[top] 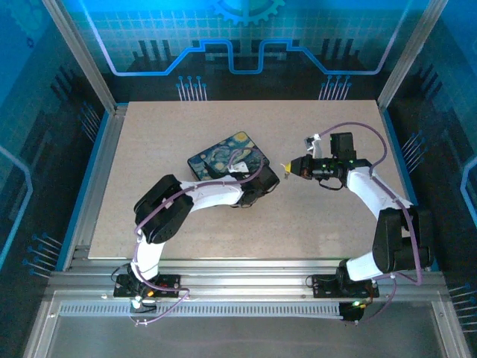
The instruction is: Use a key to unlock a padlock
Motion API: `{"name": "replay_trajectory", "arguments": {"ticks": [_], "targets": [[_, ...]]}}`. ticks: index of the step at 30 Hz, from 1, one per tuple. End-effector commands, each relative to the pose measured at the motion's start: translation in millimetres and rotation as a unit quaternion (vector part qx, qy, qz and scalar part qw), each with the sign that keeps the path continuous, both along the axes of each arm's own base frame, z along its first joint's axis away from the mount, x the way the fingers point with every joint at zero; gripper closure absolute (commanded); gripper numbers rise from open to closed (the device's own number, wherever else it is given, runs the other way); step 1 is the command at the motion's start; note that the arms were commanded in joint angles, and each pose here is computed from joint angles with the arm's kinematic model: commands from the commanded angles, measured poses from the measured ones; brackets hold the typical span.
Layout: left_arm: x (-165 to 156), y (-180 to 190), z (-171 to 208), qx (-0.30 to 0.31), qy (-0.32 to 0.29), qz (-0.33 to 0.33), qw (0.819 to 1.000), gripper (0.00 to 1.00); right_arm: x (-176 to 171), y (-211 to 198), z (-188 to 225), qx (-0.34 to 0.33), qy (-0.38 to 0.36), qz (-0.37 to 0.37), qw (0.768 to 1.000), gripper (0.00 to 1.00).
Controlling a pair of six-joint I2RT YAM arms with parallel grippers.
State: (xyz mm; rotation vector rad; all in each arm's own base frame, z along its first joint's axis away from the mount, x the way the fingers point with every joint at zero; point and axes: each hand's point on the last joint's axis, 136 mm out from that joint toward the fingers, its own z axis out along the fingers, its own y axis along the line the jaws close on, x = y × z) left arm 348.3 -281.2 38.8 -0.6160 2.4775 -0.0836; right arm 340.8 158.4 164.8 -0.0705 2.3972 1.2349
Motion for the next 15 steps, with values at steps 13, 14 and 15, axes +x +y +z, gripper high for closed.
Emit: {"name": "replay_trajectory", "arguments": {"ticks": [13,14,15], "targets": [[10.2,24.7,-3.1,0.060,0.003,0.033,0.998,0.75,-4.8,-0.6,8.5,0.003,-0.009,0.010,1.000,1.00],[9.3,24.2,0.6,0.057,0.004,0.026,0.998,0.79,-5.8,-1.9,7.4,-0.001,-0.008,0.007,1.000,1.00],[8.8,24.3,4.1,0.053,0.006,0.020,0.998,0.80,-6.5,-3.4,6.1,-0.006,-0.006,0.004,1.000,1.00]]}}
